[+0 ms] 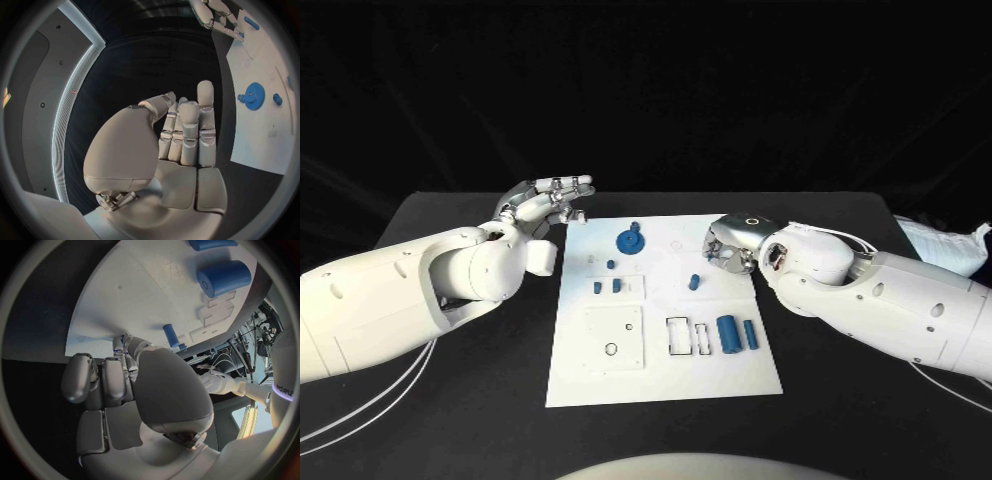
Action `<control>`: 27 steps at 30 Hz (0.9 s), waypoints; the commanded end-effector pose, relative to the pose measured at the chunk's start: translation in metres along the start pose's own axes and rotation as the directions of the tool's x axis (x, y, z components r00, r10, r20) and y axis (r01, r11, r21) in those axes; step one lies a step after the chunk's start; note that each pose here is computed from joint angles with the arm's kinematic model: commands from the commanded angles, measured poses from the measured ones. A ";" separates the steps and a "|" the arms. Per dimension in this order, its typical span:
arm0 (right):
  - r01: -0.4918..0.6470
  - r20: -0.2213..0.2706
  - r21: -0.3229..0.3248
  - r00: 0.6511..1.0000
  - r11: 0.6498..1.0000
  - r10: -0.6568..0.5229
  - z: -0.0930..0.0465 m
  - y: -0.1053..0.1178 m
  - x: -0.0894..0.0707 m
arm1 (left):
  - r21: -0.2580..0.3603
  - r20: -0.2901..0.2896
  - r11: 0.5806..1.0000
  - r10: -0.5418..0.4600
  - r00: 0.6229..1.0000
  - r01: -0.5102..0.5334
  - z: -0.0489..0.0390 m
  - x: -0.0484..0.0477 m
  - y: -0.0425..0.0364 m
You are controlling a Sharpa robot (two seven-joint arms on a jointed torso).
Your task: Assemble the parts on the task board
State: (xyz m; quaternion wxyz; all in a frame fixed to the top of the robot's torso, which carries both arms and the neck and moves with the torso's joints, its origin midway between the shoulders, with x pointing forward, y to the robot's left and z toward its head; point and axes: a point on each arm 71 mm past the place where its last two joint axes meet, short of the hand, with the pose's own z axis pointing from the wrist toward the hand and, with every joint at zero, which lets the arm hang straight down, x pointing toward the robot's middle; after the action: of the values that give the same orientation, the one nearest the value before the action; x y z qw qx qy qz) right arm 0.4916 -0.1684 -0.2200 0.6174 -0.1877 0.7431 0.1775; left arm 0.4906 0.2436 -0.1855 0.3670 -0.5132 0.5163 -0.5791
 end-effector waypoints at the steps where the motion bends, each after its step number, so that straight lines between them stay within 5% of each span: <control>1: 0.045 -0.046 0.003 0.998 0.999 -0.045 -0.002 0.003 0.010 | 0.005 -0.018 1.000 -0.013 1.000 0.013 -0.0002 0.0022 -0.0007; 14: 0.008 0.109 0.008 0.994 1.000 -0.009 -0.012 0.004 -0.011 | 0.001 -0.016 1.000 -0.007 1.000 0.007 -0.0005 -0.0008 -0.0008; 27: -0.077 0.155 -0.077 0.984 0.994 0.088 -0.034 0.033 -0.034 | -0.003 -0.016 1.000 -0.006 1.000 0.006 -0.0006 -0.0018 -0.0005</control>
State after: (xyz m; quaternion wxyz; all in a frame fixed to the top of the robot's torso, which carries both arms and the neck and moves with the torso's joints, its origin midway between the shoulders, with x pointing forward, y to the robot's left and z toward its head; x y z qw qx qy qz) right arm 0.4565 -0.1597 -0.1804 0.6598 -0.1745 0.6940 0.2293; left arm 0.4907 0.2480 -0.1861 0.3677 -0.5149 0.5173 -0.5763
